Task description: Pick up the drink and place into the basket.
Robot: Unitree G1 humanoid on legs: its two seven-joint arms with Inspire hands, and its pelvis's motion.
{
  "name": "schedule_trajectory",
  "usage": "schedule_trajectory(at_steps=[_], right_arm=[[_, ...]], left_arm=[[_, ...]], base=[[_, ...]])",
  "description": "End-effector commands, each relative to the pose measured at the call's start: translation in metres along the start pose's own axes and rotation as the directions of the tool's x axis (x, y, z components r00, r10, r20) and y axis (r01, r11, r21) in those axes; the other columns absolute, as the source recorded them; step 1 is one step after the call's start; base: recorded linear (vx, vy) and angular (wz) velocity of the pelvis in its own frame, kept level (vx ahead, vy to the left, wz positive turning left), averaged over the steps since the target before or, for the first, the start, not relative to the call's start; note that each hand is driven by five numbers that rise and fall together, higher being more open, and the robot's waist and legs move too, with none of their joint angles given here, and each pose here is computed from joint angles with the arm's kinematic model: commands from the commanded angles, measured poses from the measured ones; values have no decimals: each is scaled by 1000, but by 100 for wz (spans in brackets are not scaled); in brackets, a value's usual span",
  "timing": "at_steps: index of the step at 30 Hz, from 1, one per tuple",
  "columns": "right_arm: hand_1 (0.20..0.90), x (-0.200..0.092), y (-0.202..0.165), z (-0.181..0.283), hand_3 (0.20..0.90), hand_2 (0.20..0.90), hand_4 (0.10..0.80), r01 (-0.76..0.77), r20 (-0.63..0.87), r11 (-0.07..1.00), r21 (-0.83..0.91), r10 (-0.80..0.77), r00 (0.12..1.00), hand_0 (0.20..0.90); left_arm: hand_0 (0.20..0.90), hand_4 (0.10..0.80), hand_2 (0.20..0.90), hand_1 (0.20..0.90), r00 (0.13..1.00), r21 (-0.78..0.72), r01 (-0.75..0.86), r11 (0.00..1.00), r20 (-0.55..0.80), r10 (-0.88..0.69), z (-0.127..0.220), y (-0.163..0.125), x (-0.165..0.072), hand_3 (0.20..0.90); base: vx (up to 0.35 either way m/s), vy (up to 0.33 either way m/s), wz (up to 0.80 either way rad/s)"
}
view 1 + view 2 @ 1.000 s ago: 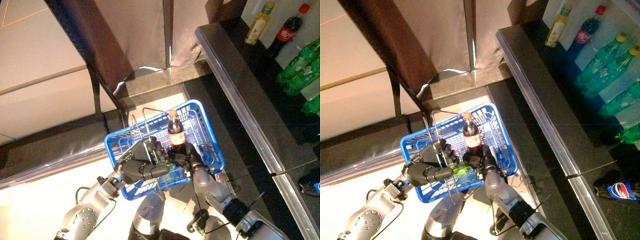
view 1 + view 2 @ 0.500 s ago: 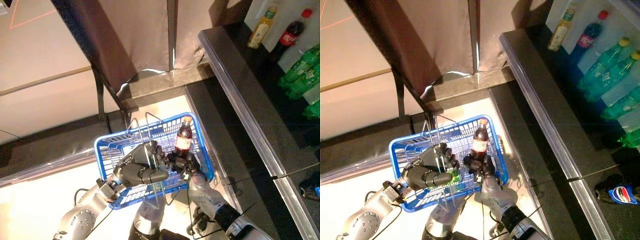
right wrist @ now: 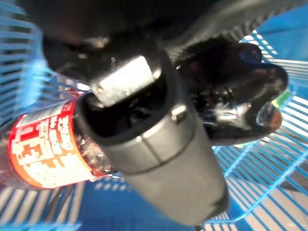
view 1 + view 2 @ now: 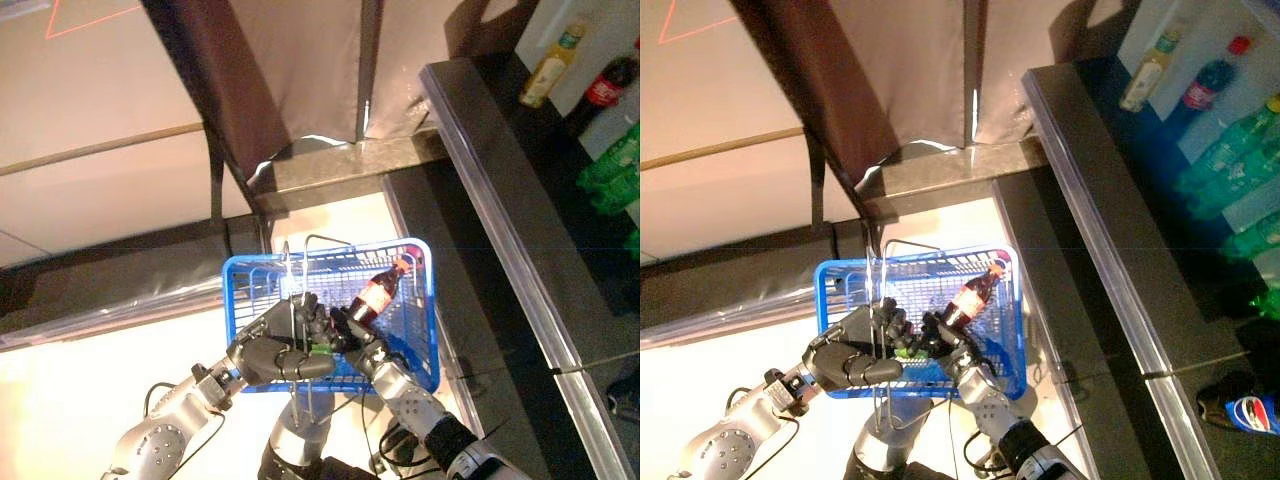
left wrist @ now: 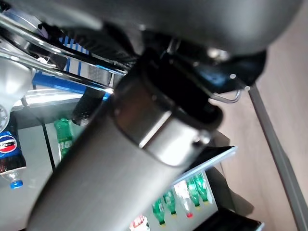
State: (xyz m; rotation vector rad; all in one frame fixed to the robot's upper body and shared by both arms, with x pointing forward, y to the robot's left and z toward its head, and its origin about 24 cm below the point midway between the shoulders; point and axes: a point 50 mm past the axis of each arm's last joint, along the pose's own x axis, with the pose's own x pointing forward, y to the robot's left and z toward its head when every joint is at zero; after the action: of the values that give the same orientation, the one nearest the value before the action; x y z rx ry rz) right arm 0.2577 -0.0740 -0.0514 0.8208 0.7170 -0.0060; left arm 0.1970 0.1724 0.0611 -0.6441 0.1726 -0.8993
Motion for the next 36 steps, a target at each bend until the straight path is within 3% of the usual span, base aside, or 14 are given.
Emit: schedule_trajectory(at_steps=[1, 6, 12, 14, 15, 16, 25, 36], right_arm=[[300, -2, 30, -28, 200, 300, 100, -211, -113, 966, 150, 229, 967, 300], [300, -6, 22, -42, 200, 300, 100, -207, -198, 923, 323, 280, 939, 300], [300, -11, 7, -52, 200, 300, 100, -140, -240, 916, 376, 242, 940, 300], [500, -11, 2, -53, 433, 500, 333, -116, -245, 916, 385, 223, 944, 500], [820, -12, -2, -54, 807, 820, 707, -92, -248, 918, 387, 199, 948, 820], [900, -12, -5, -55, 900, 900, 800, -78, -249, 919, 386, 185, 951, 900], [900, -18, -24, -67, 900, 900, 800, -2, -227, 923, 385, 97, 969, 900], [900, -40, -12, -65, 900, 900, 800, -117, -82, 935, 335, 153, 985, 900]], left_arm=[[300, 100, 300, 300, 785, 234, 506, 830, 274, -556, 54, -81, 15, 200], [300, 100, 300, 300, 799, 203, 505, 839, 257, -543, 48, -80, 11, 200], [300, 100, 300, 300, 812, 163, 501, 850, 251, -527, 42, -80, 5, 200], [300, 100, 300, 300, 818, 153, 497, 854, 247, -520, 40, -79, 4, 200], [300, 100, 300, 300, 822, 143, 495, 857, 243, -515, 39, -80, 4, 200], [300, 100, 300, 300, 824, 136, 494, 859, 243, -512, 38, -80, 3, 200], [300, 100, 300, 300, 853, 60, 463, 885, 241, -463, 30, -78, -1, 200], [300, 100, 300, 300, 887, 17, 389, 921, 263, -379, 28, -73, -12, 200]], base=[[64, -13, 0], [78, -2, 9], [74, 15, 2], [75, 12, 1], [60, 11, 3], [88, 14, 7], [76, 9, 2], [38, -10, 0]])
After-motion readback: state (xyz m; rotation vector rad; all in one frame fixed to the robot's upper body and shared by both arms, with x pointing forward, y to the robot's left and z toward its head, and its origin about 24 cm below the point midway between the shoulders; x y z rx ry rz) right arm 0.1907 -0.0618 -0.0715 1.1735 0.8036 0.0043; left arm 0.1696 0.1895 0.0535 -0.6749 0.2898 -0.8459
